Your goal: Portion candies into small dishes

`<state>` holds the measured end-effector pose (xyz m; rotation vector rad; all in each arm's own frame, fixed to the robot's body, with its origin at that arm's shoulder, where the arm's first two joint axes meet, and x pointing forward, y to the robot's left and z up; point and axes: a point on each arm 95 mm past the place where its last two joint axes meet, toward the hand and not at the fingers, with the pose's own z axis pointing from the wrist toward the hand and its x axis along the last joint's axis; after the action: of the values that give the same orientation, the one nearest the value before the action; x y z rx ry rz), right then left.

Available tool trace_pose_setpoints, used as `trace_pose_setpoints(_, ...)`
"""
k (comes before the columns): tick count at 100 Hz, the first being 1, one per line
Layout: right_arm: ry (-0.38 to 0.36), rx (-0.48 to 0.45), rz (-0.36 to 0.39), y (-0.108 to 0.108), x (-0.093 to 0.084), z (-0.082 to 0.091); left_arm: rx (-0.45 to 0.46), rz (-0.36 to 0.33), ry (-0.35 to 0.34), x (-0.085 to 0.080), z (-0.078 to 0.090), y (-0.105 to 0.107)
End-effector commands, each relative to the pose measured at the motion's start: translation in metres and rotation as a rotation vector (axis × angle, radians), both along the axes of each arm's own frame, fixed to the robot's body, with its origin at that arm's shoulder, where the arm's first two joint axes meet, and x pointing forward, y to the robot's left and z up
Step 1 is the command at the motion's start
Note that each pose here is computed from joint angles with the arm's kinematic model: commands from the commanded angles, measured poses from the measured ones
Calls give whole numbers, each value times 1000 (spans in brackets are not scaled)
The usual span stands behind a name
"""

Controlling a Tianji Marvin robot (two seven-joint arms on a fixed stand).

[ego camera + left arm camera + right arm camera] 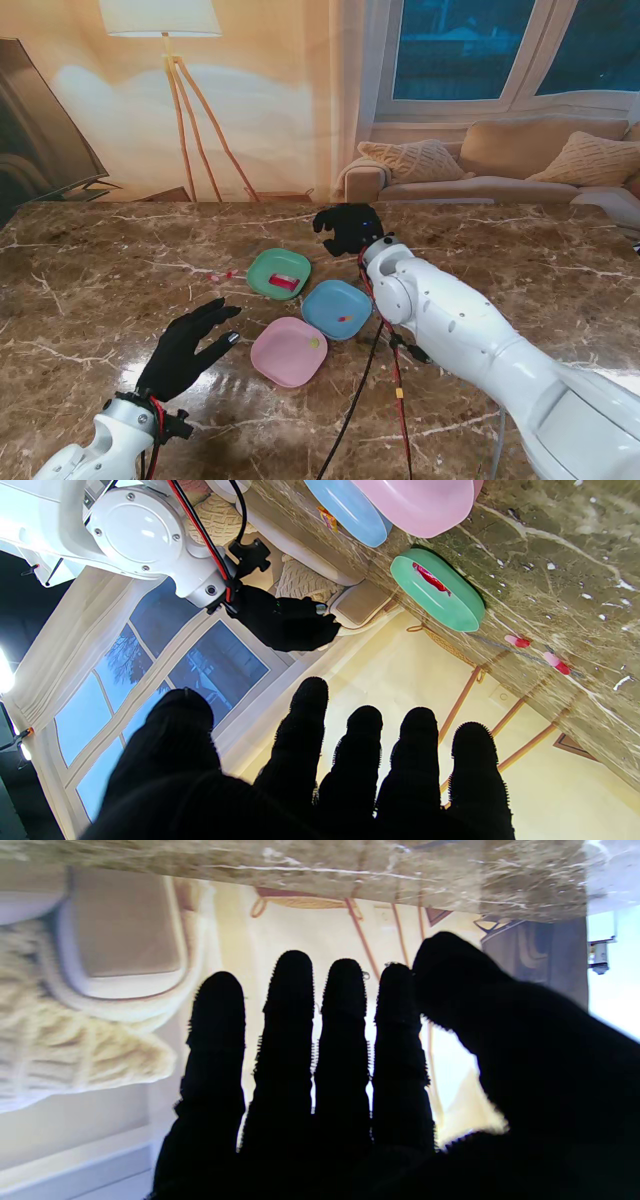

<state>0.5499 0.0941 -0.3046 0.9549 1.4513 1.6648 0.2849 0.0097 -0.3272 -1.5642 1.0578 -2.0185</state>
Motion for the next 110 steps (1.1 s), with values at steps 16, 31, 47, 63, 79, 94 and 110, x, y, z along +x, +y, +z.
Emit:
trace_pose_setpoints(16, 62, -79, -109, -55, 3, -11, 6, -5, 9, -2, -3, -2)
trace_pose_setpoints(31, 94, -127, -154, -78, 5, -15, 9, -4, 9, -2, -4, -2)
trace_pose_setpoints(47, 145, -170, -233, -96, 7, -22, 10, 0, 11, -2, -3, -2)
trace_pose_setpoints(63, 189, -200, -317, -107, 9, -31, 11, 1, 13, -1, -3, -1)
trace_pose_setpoints(79, 238, -216, -380, -111, 11, -42, 11, 3, 14, -1, -3, 0)
trace_pose_setpoints(94, 272, -234, -410, -109, 14, -50, 11, 3, 15, -1, -3, 0)
trace_pose_setpoints(110, 298, -240, -425, -107, 18, -56, 12, 4, 17, -1, -3, 0)
